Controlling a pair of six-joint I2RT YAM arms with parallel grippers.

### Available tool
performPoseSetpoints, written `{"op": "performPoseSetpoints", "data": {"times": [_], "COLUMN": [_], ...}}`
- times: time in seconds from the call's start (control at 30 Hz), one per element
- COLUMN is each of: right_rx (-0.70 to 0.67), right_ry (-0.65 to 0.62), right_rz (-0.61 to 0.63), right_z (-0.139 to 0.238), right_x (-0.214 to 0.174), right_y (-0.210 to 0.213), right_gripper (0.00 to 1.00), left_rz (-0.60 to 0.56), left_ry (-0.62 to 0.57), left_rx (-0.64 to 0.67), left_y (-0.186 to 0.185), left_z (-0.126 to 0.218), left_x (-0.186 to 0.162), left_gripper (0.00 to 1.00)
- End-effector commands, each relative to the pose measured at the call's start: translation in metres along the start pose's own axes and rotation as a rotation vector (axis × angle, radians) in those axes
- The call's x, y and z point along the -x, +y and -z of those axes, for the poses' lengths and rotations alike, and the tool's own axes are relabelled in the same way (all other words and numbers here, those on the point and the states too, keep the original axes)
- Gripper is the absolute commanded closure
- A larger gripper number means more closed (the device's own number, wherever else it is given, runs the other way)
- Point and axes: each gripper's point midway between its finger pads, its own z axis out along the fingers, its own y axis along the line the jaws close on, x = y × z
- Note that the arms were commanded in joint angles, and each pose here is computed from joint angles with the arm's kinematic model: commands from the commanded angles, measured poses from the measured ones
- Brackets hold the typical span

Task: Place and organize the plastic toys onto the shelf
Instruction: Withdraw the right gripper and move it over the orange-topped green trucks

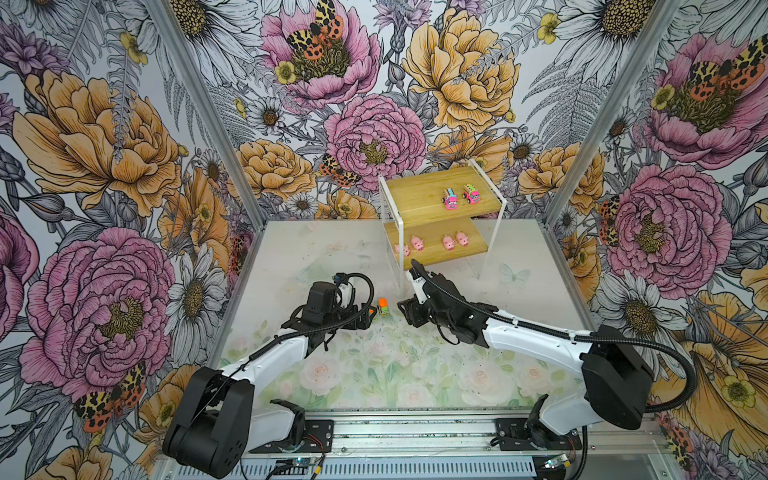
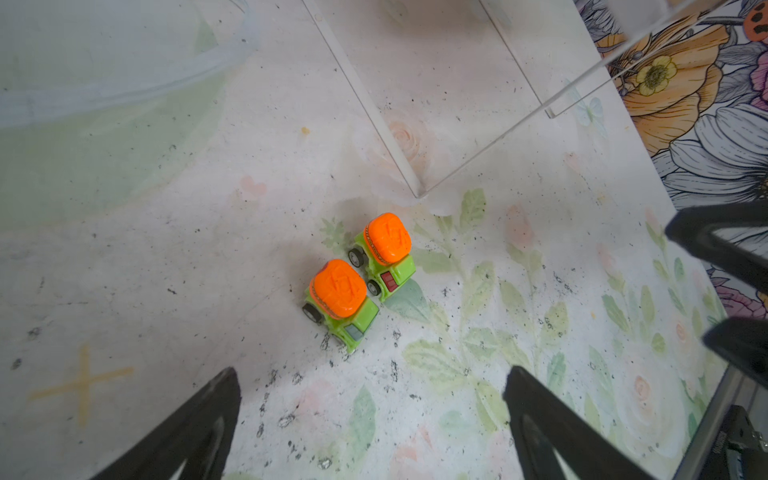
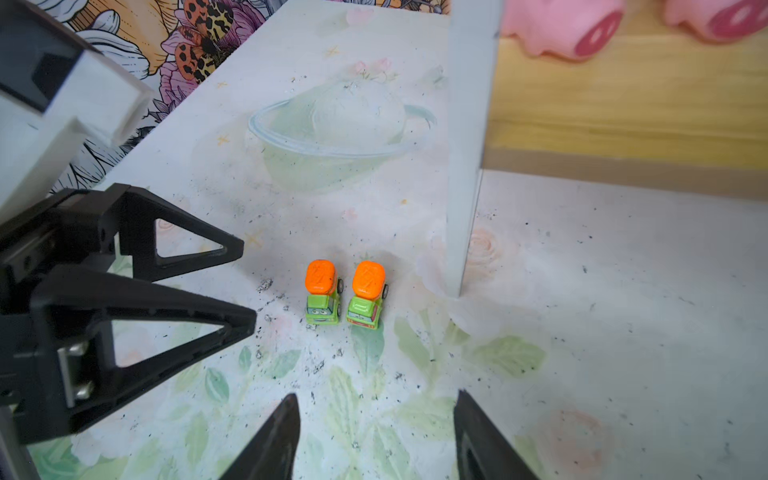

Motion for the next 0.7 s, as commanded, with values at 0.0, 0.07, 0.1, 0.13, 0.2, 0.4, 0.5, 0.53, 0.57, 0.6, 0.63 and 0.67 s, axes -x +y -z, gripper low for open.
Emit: {"op": "performPoseSetpoints", "data": {"times": [0.0,0.07,0.1,0.13,0.2,0.4,0.5,0.53,0.57,0.6,0.63,0.67], "right_rx": [-0.026,-0.031,-0.043,-0.05,-0.058,-0.095,-0.091,-0.089,-0.089,-0.088,-0.09,-0.092], "right_ry": [-0.098,-0.098,-0.093,-0.084,-0.066,-0.049,-0.045,-0.043,-0.044,-0.044,-0.043,-0.048], "right_rz": [-0.067,-0.069,-0.064,-0.061,-0.051,-0.048,-0.047,-0.049,-0.052,-0.055,-0.058,-0.062], "right_z": [-0.019,-0.032,-0.038,-0.044,-0.056,-0.081,-0.09,-0.093,-0.095,-0.097,-0.099,-0.101], "right_x": [0.006,-0.001,-0.004,-0.006,-0.009,-0.012,-0.013,-0.014,-0.014,-0.014,-0.015,-0.015], "right_y": [0.004,0.007,0.007,0.007,0.007,0.002,0.002,0.003,0.003,0.004,0.002,0.002], "right_gripper": [0.41,0.41,0.41,0.41,0.41,0.42,0.42,0.42,0.42,0.42,0.42,0.42], "left_rz": [0.021,0.024,0.028,0.029,0.031,0.033,0.034,0.036,0.037,0.036,0.037,0.038], "left_ry": [0.003,0.003,0.006,0.004,0.002,0.006,0.005,0.004,0.003,0.002,0.002,0.001], "left_rx": [0.021,0.016,0.019,0.023,0.029,0.033,0.037,0.039,0.039,0.04,0.04,0.039], "left_y": [0.004,0.003,0.004,0.005,0.007,0.008,0.009,0.01,0.01,0.01,0.011,0.011], "left_z": [0.003,0.003,0.003,0.003,0.004,0.003,0.003,0.003,0.003,0.003,0.003,0.003], "left_x": [-0.007,-0.009,-0.01,-0.01,-0.01,-0.012,-0.012,-0.012,-0.012,-0.012,-0.012,-0.012], "left_gripper": [0.01,0.01,0.01,0.01,0.01,0.01,0.01,0.01,0.01,0.01,0.01,0.01]}}
